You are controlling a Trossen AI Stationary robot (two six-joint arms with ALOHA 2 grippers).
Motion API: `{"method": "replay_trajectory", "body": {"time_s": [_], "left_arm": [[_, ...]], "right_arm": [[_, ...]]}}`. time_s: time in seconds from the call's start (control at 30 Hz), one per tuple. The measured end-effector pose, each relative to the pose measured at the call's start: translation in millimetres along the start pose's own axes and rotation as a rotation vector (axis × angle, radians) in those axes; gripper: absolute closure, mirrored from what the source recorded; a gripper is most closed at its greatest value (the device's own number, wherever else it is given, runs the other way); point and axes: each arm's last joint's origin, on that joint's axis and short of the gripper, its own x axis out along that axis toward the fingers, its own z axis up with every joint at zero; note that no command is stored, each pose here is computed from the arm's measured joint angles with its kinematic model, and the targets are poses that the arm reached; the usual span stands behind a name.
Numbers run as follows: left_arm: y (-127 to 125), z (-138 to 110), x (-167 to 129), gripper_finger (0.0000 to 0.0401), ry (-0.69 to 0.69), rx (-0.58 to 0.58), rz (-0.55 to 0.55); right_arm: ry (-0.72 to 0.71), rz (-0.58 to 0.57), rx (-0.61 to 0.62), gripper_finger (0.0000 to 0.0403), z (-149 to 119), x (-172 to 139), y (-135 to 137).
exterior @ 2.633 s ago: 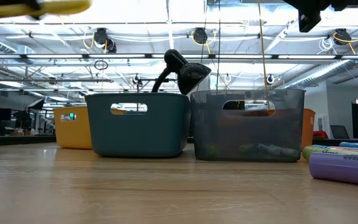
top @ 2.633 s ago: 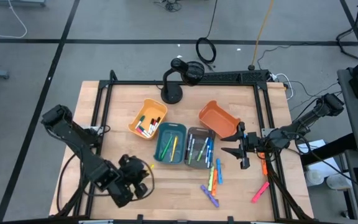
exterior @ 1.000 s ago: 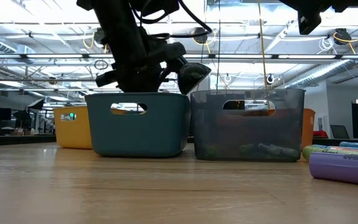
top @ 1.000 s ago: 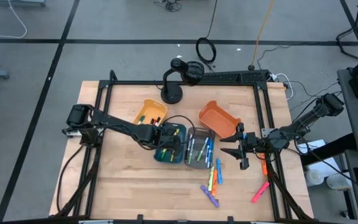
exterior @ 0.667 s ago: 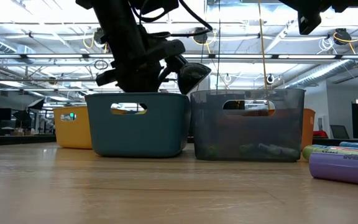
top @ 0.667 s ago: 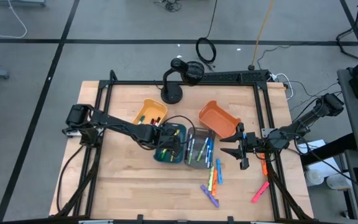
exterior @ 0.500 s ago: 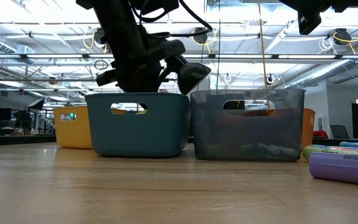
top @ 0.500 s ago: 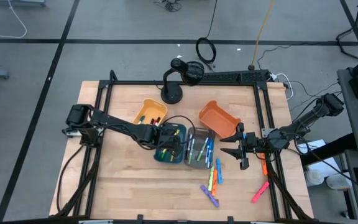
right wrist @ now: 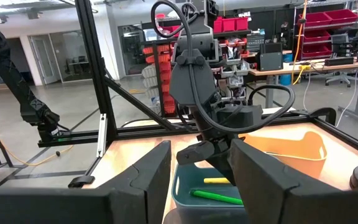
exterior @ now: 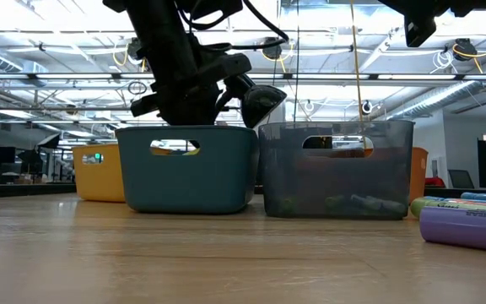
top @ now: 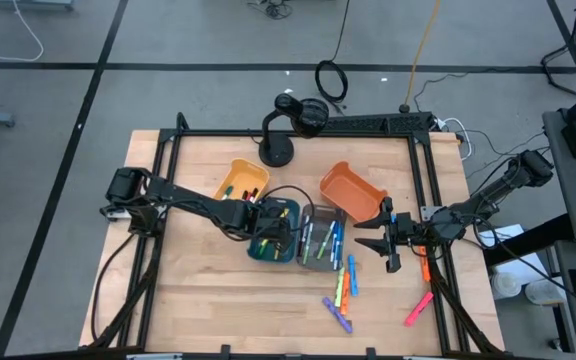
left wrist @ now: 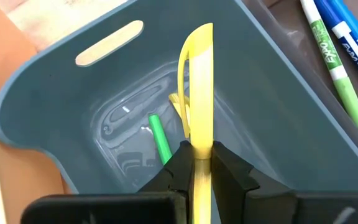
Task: Pick & Place Markers
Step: Put the yellow pen into the green bin, then put the right orange highlighter into the orange bin
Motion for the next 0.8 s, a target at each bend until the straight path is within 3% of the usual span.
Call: {"method": "replay_trajectory", "body": {"time_s": [0.27,0.57,0.8], "left_arm": [[0.0,0.0,0.0,0.0369,0.000,0.020,0.000],[-0.2,-0.5,0.0,0.0244,0.015,0.081,-0.010],[-5.4,3.1,-19.0,0.0192,0.226,0.185,-0.193]], "right_arm": [[0.001,0.000,0.000,0.0248,-0.1,0.0,0.0],[0.004,0.000,-0.003,0.0248,-0.5,0.0,0.0],[0.013,-0.001,-0.008,0.0248,-1.5,0.0,-0.1]]}}
